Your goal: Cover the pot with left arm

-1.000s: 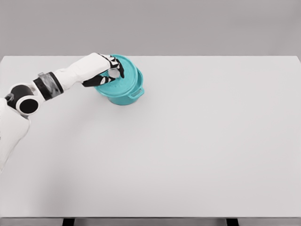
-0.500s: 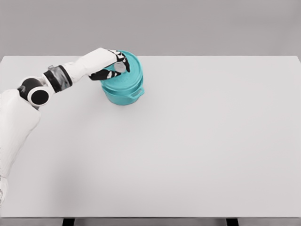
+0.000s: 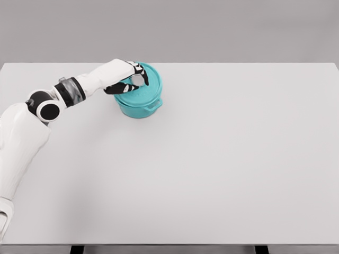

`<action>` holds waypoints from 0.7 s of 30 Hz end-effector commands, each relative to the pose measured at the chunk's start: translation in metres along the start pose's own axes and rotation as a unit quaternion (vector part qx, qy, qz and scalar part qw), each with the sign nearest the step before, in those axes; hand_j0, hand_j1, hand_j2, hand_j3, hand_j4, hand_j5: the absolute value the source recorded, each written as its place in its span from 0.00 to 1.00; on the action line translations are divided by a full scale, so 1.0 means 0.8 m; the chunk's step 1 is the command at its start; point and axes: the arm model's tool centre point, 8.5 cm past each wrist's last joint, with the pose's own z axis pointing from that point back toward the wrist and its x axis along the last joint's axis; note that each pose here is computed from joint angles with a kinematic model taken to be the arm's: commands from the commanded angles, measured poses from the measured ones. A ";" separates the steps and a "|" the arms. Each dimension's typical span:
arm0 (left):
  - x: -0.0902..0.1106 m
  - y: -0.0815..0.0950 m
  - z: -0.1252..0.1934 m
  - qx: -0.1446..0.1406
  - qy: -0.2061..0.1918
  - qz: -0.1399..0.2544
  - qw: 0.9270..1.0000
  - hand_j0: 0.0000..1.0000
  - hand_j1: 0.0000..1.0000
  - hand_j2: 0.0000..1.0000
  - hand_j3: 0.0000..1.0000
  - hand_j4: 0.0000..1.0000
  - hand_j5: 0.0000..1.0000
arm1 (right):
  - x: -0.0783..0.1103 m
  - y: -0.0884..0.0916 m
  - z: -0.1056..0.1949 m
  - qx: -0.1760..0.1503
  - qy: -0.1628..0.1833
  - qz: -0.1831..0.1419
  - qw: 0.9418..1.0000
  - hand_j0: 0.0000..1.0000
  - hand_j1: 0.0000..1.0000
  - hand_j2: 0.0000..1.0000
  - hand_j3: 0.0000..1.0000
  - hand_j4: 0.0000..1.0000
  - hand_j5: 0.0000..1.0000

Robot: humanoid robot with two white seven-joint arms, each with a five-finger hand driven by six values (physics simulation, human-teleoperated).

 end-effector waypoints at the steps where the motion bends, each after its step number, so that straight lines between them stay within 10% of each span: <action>1: -0.001 -0.003 -0.002 0.001 0.002 0.008 1.000 0.48 0.48 0.48 0.48 0.48 0.48 | 0.000 0.000 0.000 0.000 0.000 0.000 1.000 1.00 1.00 1.00 1.00 1.00 1.00; 21: -0.002 -0.004 -0.001 0.001 0.003 0.010 1.000 0.56 0.56 0.56 0.56 0.56 0.56 | -0.001 0.000 0.000 0.000 0.001 0.000 1.000 1.00 1.00 1.00 1.00 1.00 1.00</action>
